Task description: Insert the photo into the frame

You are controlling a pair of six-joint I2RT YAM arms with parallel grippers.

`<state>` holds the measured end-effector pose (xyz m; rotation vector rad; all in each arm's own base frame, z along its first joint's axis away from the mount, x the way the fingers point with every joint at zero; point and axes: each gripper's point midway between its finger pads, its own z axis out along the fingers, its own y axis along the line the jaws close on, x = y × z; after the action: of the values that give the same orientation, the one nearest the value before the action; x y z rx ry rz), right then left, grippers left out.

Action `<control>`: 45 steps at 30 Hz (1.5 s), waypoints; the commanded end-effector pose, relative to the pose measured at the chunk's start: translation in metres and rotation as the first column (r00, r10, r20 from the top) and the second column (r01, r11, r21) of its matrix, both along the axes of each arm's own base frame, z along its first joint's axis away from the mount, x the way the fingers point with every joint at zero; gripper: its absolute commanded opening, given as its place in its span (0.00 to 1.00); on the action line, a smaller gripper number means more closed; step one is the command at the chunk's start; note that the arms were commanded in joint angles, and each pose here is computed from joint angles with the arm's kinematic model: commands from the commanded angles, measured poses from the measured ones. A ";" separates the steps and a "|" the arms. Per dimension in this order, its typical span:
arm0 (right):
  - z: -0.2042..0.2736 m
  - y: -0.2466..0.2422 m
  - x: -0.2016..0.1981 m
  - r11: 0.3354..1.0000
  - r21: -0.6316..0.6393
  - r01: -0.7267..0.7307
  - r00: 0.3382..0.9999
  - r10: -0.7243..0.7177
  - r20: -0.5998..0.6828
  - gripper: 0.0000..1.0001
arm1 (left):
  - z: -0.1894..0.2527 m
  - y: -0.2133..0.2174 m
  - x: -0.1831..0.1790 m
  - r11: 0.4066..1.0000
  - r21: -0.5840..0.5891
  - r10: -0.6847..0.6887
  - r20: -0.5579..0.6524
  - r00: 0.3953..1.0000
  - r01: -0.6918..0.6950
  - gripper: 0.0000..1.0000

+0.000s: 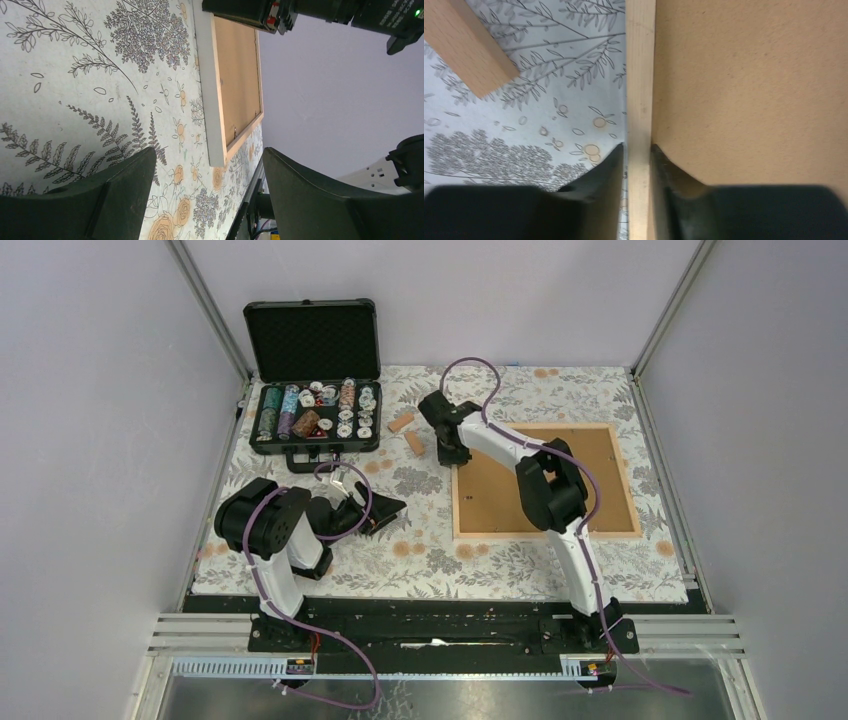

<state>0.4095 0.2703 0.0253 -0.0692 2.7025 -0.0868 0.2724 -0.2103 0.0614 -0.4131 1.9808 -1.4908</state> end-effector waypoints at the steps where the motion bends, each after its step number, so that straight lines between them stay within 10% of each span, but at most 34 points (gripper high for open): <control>1: 0.015 0.014 0.004 0.999 0.037 0.005 1.000 -0.006 0.009 0.42 | 0.027 -0.003 0.007 0.999 -0.041 -0.011 0.135 0.991 0.017 0.82; 6: 0.040 0.006 -0.016 0.983 0.045 -0.177 0.984 0.176 0.023 0.85 | 0.027 -0.003 0.007 0.999 -0.042 -0.008 0.132 0.991 0.014 0.82; 10: 0.039 -0.008 -0.043 0.954 0.026 -0.298 0.953 0.299 -0.041 0.99 | 0.028 -0.002 0.008 0.999 -0.043 -0.005 0.138 0.990 0.012 0.82; 21: 0.009 -0.002 -0.077 0.914 0.107 -0.390 0.911 0.400 -0.097 0.94 | 0.028 -0.002 0.007 0.999 -0.041 -0.007 0.139 0.990 0.013 0.82; 33: -0.009 -0.008 -0.100 0.920 0.089 -0.381 0.904 0.391 -0.175 0.58 | 0.028 -0.002 0.007 0.999 -0.042 -0.008 0.138 0.990 0.014 0.82; 45: -0.011 -0.017 -0.125 0.949 0.027 -0.314 0.924 0.312 -0.222 0.58 | 0.029 -0.002 0.007 0.999 -0.041 -0.005 0.140 0.990 0.011 0.82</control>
<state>0.3233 0.2632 0.0197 -0.5526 2.7535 0.0495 0.2728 -0.2104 0.0615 -0.4130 1.9801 -1.4912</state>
